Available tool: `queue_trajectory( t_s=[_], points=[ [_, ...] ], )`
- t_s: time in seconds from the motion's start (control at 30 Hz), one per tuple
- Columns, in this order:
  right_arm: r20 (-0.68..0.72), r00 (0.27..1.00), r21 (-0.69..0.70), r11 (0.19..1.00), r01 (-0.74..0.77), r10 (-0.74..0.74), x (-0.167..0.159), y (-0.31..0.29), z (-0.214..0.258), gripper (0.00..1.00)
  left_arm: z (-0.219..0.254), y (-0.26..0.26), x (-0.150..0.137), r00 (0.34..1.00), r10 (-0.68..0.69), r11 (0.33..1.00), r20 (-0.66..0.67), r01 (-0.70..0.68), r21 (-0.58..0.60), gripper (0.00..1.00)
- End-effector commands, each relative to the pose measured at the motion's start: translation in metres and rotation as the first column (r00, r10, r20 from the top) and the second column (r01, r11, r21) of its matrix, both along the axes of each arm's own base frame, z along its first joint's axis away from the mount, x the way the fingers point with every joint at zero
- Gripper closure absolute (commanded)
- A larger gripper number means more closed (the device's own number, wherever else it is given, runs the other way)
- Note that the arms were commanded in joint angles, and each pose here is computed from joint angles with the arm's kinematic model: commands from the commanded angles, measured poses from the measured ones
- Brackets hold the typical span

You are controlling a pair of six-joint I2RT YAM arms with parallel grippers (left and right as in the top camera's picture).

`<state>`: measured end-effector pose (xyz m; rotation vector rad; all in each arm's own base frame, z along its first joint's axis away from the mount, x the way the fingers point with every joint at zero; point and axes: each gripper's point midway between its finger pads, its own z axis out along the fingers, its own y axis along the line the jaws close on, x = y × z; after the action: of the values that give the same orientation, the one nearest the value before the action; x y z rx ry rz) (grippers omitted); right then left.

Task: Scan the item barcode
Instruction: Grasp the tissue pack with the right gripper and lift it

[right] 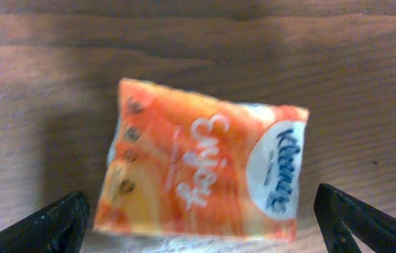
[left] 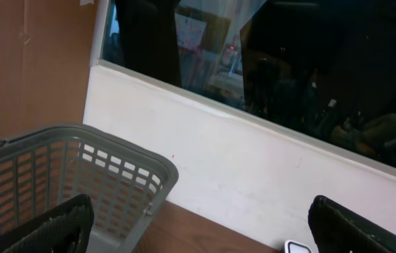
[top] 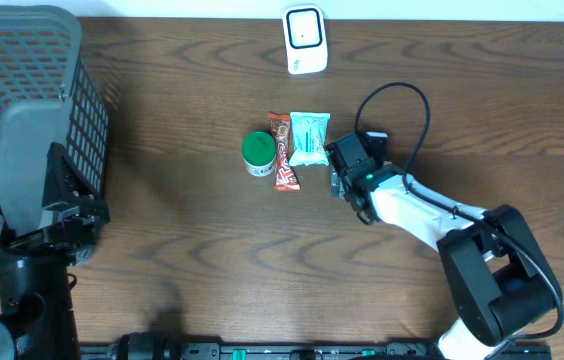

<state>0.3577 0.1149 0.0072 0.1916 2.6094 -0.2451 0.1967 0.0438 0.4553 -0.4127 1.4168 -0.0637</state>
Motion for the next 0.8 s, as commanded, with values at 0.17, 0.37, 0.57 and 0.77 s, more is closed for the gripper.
queue_trajectory(
  t_s=[0.17,0.37,0.57,0.77],
  points=[
    [-0.082,0.996,0.084,0.995,0.049,-0.042,0.000,-0.012,-0.024,0.04,-0.002,0.002,-0.002,1.000,0.011,1.000,-0.006,-0.011,-0.002,0.02],
    [-0.100,0.994,0.115,0.992,0.060,-0.048,0.000,-0.014,-0.026,0.20,-0.002,0.002,-0.002,1.000,0.011,1.000,-0.006,-0.011,-0.002,0.02],
    [-0.101,0.994,0.113,0.992,0.055,-0.044,0.000,-0.015,-0.026,0.23,-0.004,0.002,-0.002,1.000,0.011,1.000,-0.013,-0.011,-0.003,0.02],
    [-0.139,0.990,0.134,0.990,0.046,-0.027,-0.007,-0.012,-0.029,0.28,-0.005,0.002,-0.002,1.000,0.011,1.000,-0.017,-0.011,-0.003,0.02]
  ],
)
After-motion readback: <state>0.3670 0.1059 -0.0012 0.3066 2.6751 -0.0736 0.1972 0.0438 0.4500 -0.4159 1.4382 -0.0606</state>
